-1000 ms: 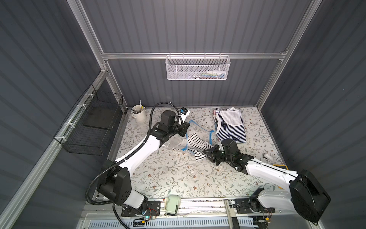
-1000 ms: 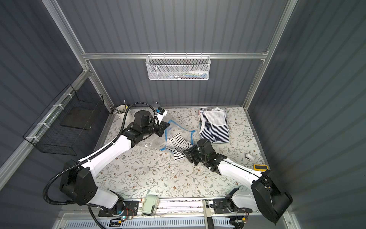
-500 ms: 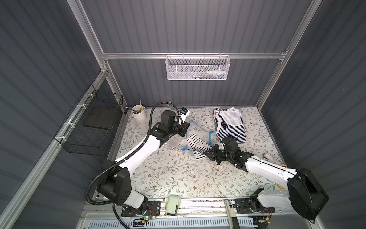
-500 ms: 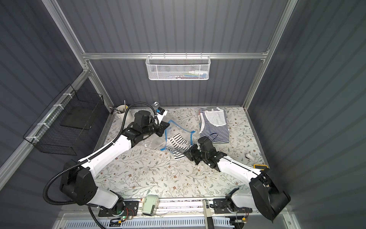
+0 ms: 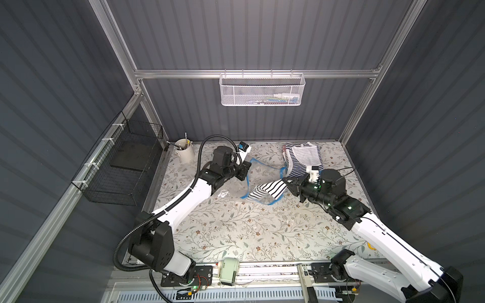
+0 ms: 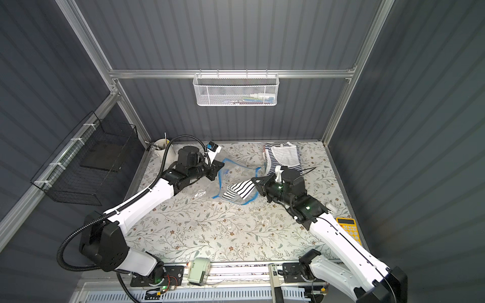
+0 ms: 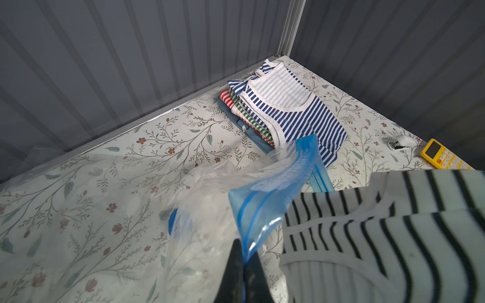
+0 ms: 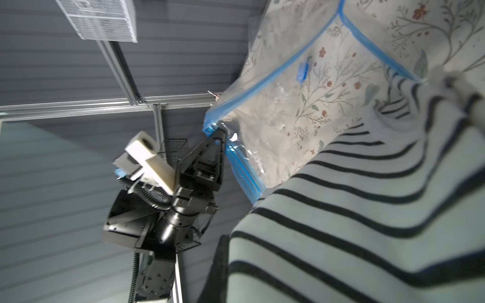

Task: Take the tank top out of the vacuum bag
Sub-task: Take out the tank top from the vacuum bag, then place the tank top on the tank top.

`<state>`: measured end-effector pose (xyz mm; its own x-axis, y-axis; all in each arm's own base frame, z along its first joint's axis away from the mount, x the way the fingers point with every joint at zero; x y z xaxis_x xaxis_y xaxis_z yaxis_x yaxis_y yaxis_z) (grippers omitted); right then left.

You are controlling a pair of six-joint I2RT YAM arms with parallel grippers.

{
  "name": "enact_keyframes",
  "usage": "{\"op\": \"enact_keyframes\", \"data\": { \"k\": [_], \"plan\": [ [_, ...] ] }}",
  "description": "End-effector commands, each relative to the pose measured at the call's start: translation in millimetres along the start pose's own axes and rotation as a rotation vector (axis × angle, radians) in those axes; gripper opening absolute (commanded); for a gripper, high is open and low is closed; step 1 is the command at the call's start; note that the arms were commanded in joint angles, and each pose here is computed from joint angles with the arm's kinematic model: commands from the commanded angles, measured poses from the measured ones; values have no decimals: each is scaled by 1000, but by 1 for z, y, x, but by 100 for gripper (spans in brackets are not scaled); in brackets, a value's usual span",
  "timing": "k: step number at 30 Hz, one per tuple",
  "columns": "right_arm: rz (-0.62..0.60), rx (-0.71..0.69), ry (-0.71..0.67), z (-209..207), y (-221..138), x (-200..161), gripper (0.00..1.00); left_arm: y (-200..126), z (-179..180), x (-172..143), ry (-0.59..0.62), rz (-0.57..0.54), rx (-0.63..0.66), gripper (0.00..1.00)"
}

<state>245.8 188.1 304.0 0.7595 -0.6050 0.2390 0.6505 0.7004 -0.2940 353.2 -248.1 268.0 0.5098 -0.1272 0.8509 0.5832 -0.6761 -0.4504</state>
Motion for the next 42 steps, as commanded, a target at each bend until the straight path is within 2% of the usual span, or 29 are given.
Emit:
{"op": "enact_keyframes", "data": {
  "k": [1,8,17,30,34,42],
  "plan": [
    [-89,14,-54,27,-24,15,0,-3,4,9,13,-18,15,0],
    [-175,43,-128,71,-55,40,0,-5,5,11,13,-25,20,0],
    [-312,37,-200,92,-80,85,0,-10,7,14,12,-39,25,0],
    [-422,-71,-245,64,-84,150,0,-9,14,14,5,-35,36,0],
    [-412,-33,-265,61,-76,163,0,-8,15,12,6,-28,40,0],
    [-437,-68,-342,51,-54,198,0,-9,17,11,19,-22,56,0]
  ]
}}
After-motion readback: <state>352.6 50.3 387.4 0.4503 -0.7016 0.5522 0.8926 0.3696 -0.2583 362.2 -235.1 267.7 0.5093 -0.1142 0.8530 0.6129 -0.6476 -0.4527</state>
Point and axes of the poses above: each gripper's point midway between its finger pads, its own y axis out along the fingers, its own z axis along the line the jaws close on, x = y × z, the point moved 4 cm from there along -y, back along the fingers, and after that the axes turned 12 degrees about -y, right-handed, at the moved point
